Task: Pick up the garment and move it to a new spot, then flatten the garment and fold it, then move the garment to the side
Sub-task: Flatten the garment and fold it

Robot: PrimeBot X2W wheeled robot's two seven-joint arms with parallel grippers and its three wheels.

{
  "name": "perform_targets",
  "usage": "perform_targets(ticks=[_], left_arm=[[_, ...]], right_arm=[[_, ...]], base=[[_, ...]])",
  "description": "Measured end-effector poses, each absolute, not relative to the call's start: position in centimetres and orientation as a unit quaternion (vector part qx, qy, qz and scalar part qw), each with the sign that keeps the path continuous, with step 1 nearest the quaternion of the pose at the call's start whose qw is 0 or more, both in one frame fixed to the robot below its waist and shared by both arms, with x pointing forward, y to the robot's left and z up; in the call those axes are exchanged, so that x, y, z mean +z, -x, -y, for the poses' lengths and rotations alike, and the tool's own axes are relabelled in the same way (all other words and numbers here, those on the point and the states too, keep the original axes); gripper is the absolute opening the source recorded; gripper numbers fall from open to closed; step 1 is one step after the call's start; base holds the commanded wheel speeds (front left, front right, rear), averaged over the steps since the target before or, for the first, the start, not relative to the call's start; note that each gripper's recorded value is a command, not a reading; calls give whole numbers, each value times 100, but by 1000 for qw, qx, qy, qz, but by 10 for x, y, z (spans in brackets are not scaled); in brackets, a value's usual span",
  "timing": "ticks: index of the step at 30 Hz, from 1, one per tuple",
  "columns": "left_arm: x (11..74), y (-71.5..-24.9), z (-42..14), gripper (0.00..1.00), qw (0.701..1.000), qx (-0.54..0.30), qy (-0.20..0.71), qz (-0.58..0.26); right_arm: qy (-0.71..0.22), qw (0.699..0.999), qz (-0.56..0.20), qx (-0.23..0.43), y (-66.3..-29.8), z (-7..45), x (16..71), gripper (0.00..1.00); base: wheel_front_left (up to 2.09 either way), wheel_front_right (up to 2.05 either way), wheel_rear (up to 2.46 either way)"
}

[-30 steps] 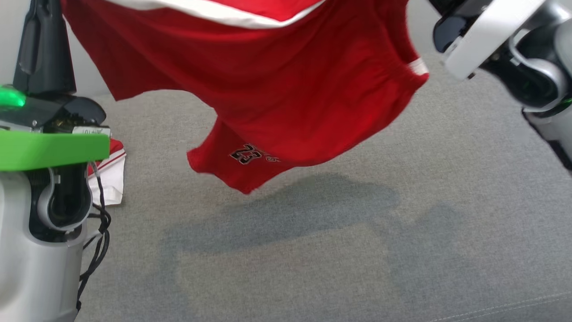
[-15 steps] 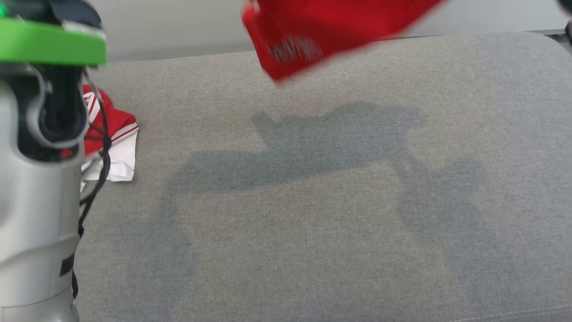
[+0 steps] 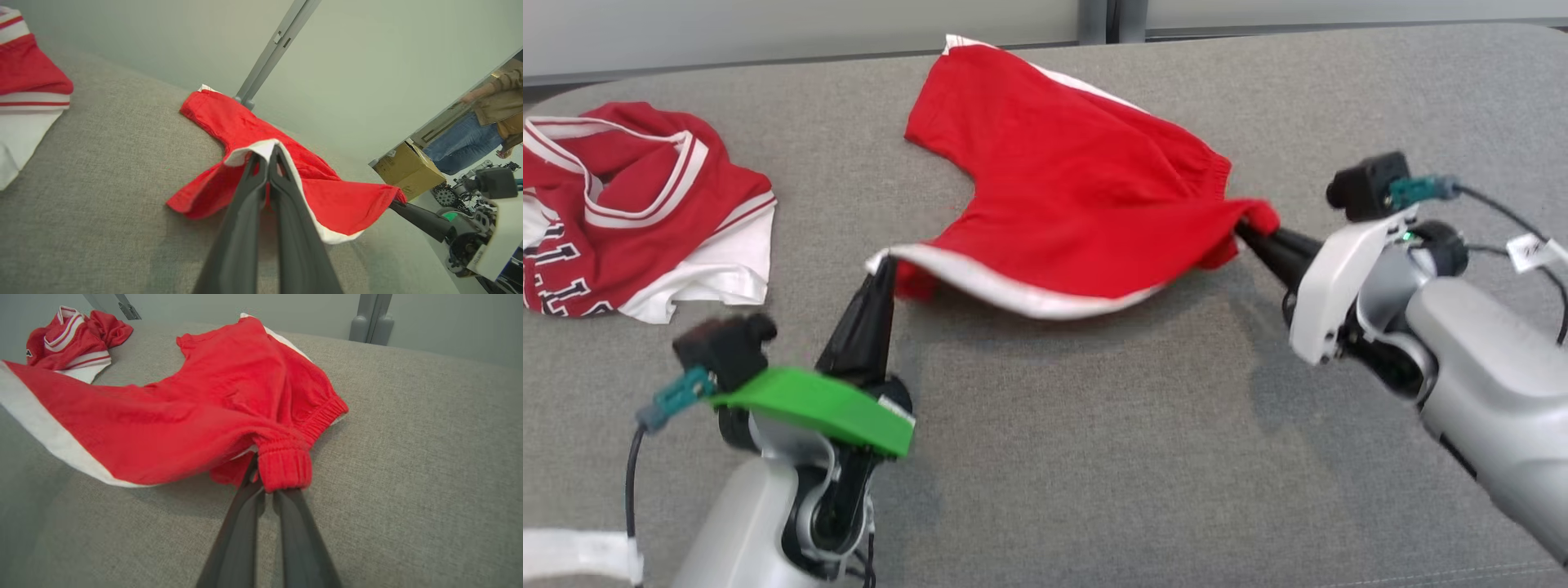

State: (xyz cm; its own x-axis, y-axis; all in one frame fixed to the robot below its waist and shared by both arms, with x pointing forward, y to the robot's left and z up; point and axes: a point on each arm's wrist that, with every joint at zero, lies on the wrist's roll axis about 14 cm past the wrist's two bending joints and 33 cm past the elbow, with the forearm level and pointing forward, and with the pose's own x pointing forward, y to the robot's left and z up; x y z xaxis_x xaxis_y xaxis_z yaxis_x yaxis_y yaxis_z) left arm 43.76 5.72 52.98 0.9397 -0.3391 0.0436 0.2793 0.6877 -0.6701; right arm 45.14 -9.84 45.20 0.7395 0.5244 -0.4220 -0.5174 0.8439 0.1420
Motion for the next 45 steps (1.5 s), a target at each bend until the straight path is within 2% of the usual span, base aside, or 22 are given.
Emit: perform_targets(ticks=[3,10,19,25,35,45], left_arm=[[507,-428,-66,0,918,-139,367,-57],[517,-420,-68,0,918,-150,367,-26],[473,-366,-73,0,930,-150,323,-91],[459,-338,-71,0,931,-155,310,-118],[454,-315,-67,0,927,-171,308,-130],[450,-302,-55,0,917,-187,319,-147]], right_arm=[[-37,930,-236,280,-437,92,438,0],[-47,934,-191,297,-427,83,451,0],[-47,931,-192,308,-376,87,434,0],[-45,934,-211,286,-347,109,416,0],[-30,928,-230,292,-319,118,401,0],[-29,926,-248,285,-307,129,390,0]], base=[[0,0,0],[0,0,0],[0,0,0],[0,0,0],[0,0,0],[0,0,0]])
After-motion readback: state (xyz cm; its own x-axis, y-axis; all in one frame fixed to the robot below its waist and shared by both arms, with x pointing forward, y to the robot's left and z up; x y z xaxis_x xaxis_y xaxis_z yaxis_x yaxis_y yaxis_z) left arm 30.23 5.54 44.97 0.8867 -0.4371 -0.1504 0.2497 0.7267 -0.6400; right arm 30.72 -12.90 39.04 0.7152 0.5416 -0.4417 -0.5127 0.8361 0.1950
